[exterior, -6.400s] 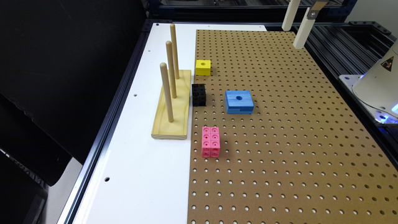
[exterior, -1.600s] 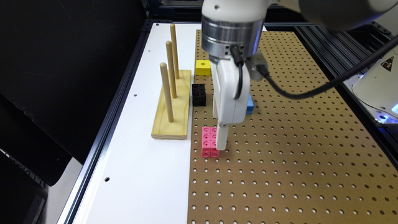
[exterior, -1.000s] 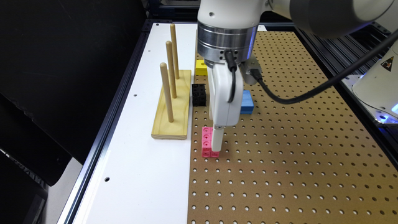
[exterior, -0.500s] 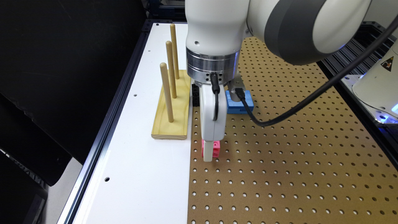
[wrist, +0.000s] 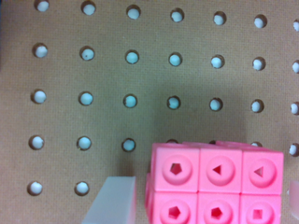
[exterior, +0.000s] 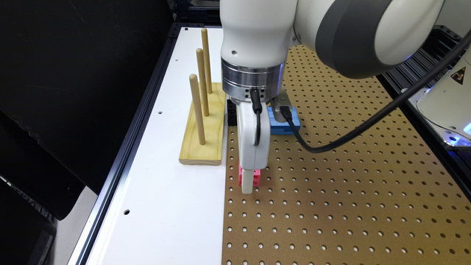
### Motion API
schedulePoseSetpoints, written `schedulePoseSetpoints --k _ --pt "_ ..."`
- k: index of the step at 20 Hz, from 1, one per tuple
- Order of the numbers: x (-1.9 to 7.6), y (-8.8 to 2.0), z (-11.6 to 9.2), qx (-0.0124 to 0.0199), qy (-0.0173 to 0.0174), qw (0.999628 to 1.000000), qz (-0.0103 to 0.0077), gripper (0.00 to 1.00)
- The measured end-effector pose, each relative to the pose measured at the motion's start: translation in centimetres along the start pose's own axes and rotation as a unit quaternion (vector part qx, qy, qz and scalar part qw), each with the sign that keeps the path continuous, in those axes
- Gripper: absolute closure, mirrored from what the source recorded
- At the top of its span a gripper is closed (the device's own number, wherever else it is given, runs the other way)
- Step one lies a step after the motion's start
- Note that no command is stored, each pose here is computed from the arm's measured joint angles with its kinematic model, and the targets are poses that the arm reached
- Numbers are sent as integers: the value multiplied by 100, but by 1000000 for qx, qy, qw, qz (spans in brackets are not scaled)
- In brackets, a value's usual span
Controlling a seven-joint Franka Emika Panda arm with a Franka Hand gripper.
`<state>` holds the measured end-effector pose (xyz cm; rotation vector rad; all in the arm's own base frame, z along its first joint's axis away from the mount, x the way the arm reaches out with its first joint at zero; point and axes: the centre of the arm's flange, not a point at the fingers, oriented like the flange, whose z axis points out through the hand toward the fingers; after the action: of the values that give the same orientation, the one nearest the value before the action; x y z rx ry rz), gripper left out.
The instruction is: Pick up pink block.
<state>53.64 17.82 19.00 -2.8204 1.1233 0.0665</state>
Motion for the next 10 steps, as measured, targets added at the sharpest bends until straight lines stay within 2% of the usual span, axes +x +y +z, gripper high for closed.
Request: schedulePoseSetpoints --k 2,4,6,7,10 --pt "-9 0 8 -745 -588 999999 552 0" --pt "-12 29 102 -5510 -5145 999970 1588 0" --pt "-12 19 110 -6040 -1560 999978 2227 0" --pt "-14 18 110 -6618 -444 999973 3106 100" --pt "-14 18 110 -6614 -439 999973 3108 100"
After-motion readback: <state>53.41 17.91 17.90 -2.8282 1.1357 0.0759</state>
